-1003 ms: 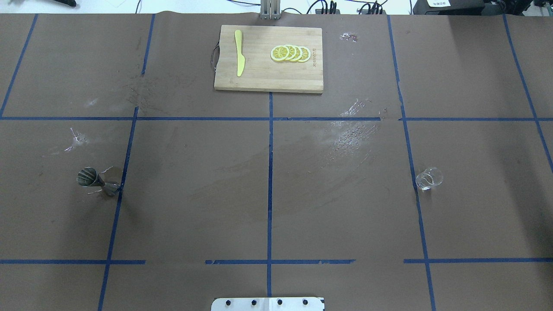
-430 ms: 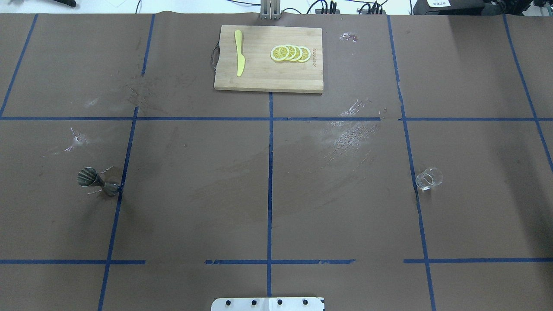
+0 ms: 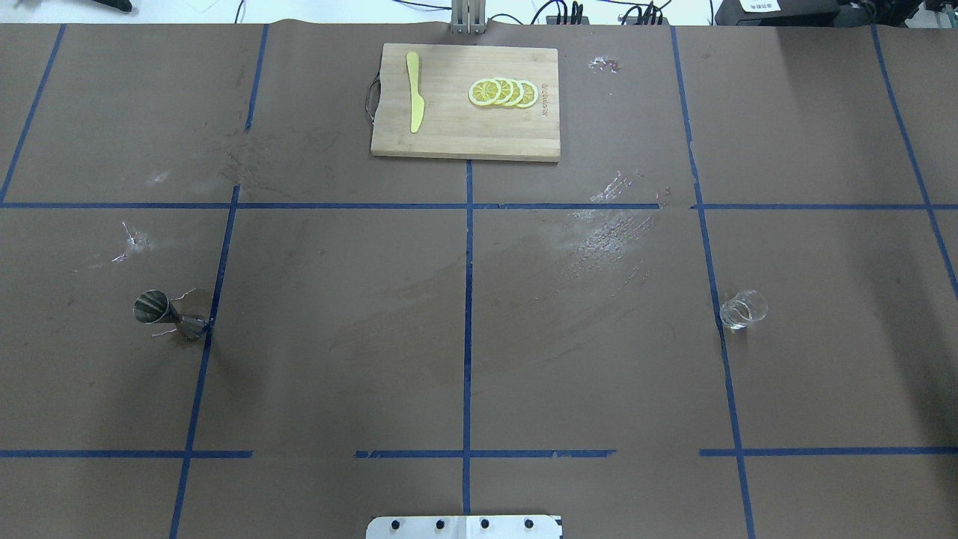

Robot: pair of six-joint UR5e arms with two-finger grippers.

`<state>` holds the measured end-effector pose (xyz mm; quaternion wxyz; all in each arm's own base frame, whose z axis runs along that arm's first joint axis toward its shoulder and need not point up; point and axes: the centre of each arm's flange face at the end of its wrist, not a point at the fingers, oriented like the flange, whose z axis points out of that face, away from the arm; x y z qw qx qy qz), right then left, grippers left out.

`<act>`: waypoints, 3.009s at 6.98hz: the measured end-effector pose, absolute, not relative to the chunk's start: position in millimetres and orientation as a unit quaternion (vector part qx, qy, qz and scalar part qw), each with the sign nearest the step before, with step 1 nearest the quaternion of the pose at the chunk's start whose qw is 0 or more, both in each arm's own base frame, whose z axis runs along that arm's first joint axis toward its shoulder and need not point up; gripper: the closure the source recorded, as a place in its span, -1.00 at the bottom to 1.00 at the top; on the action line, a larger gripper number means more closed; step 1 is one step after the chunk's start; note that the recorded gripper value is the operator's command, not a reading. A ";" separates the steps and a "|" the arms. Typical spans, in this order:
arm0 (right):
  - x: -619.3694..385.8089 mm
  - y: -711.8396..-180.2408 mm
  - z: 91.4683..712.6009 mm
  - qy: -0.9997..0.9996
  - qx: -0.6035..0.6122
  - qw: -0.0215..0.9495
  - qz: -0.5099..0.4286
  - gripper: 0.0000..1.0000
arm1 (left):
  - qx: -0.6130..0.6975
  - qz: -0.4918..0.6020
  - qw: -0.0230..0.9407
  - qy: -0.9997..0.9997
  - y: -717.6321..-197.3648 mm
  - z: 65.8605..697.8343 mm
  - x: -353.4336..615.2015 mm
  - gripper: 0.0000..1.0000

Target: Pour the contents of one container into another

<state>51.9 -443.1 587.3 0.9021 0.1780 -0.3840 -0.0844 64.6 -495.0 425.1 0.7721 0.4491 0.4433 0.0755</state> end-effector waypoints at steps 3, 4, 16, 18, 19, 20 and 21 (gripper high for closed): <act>52.1 -434.1 593.3 -0.383 0.189 0.900 -0.089 -1.00 | 0.498 0.002 0.738 0.456 -419.6 457.7 143.9 -1.00; 52.2 -432.4 594.5 -0.383 0.189 0.900 -0.088 -1.00 | 0.508 -0.017 0.734 0.452 -401.4 466.1 165.1 -1.00; 52.3 -427.1 598.8 -0.384 0.189 0.900 -0.082 -1.00 | 0.557 -0.103 0.737 0.368 -251.6 530.3 352.6 -0.98; 52.3 -426.4 599.8 -0.384 0.188 0.900 -0.082 -1.00 | 0.556 -0.106 0.738 0.368 -251.1 539.2 377.3 -0.71; 52.4 -426.0 600.2 -0.384 0.187 0.900 -0.082 -1.00 | 0.554 -0.108 0.739 0.368 -251.4 544.7 386.2 -0.64; 52.4 -425.9 600.3 -0.384 0.187 0.900 -0.081 -1.00 | 0.552 -0.109 0.740 0.369 -251.5 548.0 390.4 -0.47; 52.4 -425.8 600.5 -0.384 0.187 0.900 -0.081 -1.00 | 0.552 -0.109 0.740 0.369 -251.6 550.0 391.8 -0.32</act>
